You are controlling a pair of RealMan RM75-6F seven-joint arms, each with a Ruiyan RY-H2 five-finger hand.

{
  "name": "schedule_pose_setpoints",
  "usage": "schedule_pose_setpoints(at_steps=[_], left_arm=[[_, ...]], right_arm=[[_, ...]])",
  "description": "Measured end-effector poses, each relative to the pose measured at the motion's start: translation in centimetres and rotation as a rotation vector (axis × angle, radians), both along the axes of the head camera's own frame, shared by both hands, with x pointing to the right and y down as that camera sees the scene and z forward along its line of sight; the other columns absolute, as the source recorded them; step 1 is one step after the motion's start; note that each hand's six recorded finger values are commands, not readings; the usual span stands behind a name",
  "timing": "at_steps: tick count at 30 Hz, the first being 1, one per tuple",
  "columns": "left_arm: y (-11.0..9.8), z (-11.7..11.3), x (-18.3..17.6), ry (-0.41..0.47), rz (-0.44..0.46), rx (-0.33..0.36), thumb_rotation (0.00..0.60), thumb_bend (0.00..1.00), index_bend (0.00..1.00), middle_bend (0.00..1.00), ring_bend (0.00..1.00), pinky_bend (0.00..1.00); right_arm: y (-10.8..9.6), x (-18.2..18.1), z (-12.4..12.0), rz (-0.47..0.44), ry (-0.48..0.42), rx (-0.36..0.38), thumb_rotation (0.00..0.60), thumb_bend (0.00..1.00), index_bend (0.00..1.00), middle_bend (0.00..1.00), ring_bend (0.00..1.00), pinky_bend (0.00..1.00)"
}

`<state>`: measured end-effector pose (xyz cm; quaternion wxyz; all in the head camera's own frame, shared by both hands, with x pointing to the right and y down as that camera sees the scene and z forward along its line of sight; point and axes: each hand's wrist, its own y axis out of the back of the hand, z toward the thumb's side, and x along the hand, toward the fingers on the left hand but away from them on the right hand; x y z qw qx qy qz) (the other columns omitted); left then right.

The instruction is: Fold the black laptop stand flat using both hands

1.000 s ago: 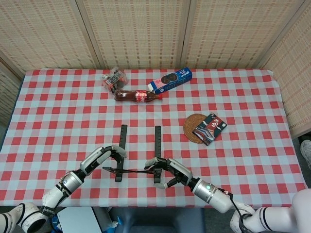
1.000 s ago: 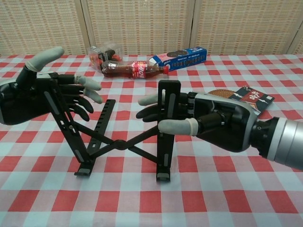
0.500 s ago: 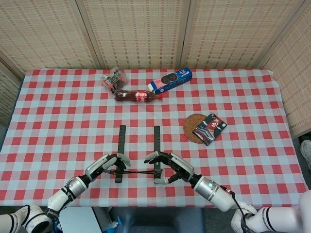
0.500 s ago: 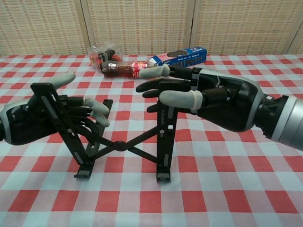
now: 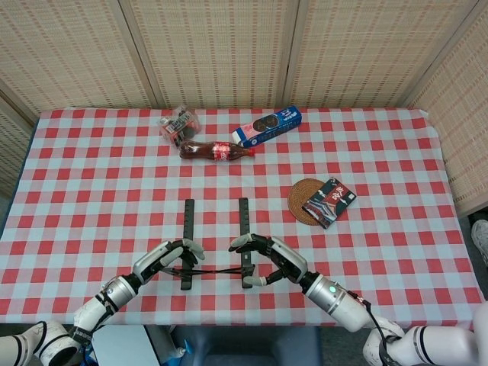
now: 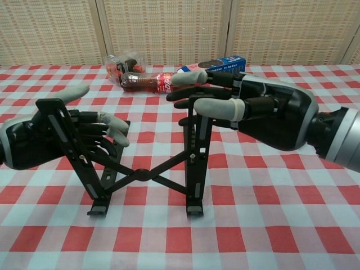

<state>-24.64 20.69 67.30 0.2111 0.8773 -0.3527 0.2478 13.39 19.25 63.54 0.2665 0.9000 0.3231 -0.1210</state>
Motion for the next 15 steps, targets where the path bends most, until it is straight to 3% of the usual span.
schedule_pose_setpoints(at_steps=[9,14,15], left_arm=[[-0.7,-1.0,-2.7,-0.111,0.055,0.133,0.214,0.18,0.29,0.33,0.34,0.35],[0.0,-1.2,-4.2,-0.211,0.157,0.229,0.353,0.18,0.28,0.26,0.29,0.26],[0.2,-1.2,-4.3,-0.228,0.178,0.245,0.358,0.18,0.28,0.25,0.28,0.26]], right_arm=[[-1.1,0.2,-1.3,-0.002,-0.006,0.051,0.6,0.16,0.28,0.3,0.15,0.18],[-1.9,0.4,-2.0,-0.004,0.008,0.077,0.6,0.16,0.28,0.3,0.15,0.18],[-2.0,0.4,-2.1,-0.005,0.009,0.078,0.6,0.16,0.28,0.3,0.15,0.18]])
